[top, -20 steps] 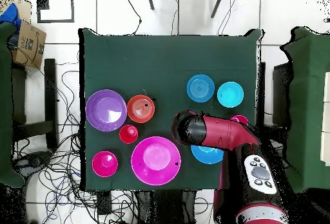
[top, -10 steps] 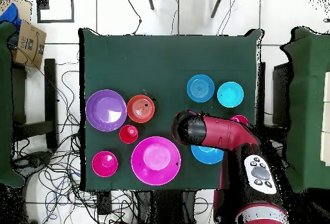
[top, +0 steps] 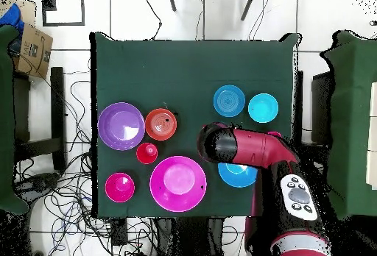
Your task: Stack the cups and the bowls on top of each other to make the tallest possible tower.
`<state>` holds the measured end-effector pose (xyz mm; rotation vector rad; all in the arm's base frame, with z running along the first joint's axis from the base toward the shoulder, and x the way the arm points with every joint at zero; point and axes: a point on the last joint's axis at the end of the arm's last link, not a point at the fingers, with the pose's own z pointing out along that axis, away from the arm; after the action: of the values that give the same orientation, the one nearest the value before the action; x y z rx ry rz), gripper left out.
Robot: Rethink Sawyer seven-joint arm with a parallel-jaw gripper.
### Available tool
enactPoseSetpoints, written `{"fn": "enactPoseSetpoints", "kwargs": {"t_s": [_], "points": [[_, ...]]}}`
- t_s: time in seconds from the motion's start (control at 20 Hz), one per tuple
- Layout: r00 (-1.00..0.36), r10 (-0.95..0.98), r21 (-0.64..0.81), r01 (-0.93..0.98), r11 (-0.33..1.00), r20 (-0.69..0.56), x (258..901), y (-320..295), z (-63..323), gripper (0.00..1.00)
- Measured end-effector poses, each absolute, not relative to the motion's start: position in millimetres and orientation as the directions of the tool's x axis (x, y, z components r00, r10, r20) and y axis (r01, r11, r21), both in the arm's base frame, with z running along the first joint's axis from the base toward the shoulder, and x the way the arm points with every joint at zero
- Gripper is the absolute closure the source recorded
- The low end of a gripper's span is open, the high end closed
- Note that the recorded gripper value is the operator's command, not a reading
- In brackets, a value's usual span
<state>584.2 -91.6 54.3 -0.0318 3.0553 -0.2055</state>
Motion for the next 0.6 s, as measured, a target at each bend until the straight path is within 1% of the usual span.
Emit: {"fn": "enactPoseSetpoints", "kwargs": {"t_s": [0.35, 0.6], "points": [[-0.990, -0.066, -0.152, -0.047, 0.987, -0.121, 606, -100, 59, 0.00], [-0.988, -0.078, -0.149, -0.058, 0.987, -0.130, 623, -105, 64, 0.00]]}}
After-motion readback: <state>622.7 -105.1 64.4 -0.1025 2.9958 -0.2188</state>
